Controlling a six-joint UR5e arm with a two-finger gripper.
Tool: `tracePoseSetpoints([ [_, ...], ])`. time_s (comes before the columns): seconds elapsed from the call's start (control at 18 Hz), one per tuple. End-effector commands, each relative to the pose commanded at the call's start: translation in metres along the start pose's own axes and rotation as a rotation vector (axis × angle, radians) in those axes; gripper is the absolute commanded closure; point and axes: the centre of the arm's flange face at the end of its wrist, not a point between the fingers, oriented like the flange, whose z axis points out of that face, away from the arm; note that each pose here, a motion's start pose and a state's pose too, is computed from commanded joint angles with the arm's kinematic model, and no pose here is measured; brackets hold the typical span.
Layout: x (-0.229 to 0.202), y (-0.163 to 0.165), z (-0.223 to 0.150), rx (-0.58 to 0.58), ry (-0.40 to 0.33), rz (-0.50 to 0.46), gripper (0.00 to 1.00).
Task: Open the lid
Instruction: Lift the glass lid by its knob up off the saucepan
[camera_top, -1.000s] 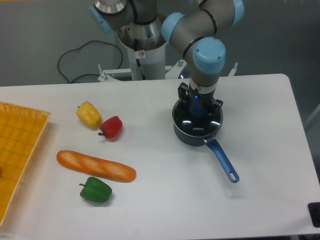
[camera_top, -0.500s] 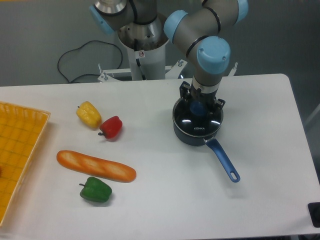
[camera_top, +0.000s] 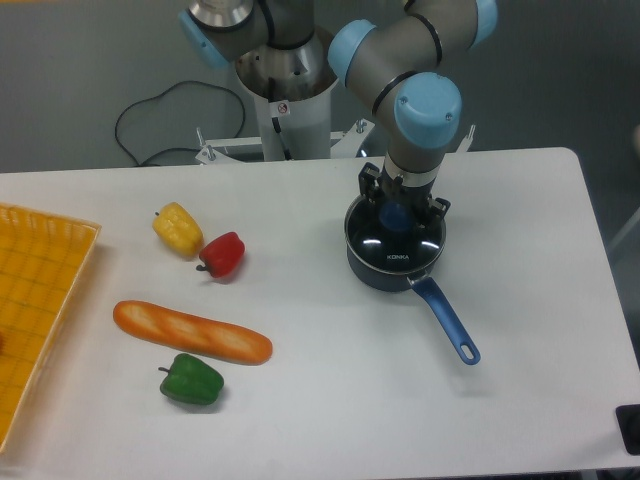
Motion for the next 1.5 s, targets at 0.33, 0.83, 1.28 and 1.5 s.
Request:
tracePoseSetpoints([
  [0.33, 0.001, -0.026, -0.032, 0.013, -0.046, 0.051, 0.50],
  [0.83, -0.001, -0.054, -0.056, 0.039, -0.100, 0.095, 0.51],
  [1.28, 0.004, -0.074, -0.070, 0.049, -0.125, 0.131, 0.53],
  [1.5, 0.018, -0.084, -0.075, 0.050, -0.132, 0.169, 0.53],
])
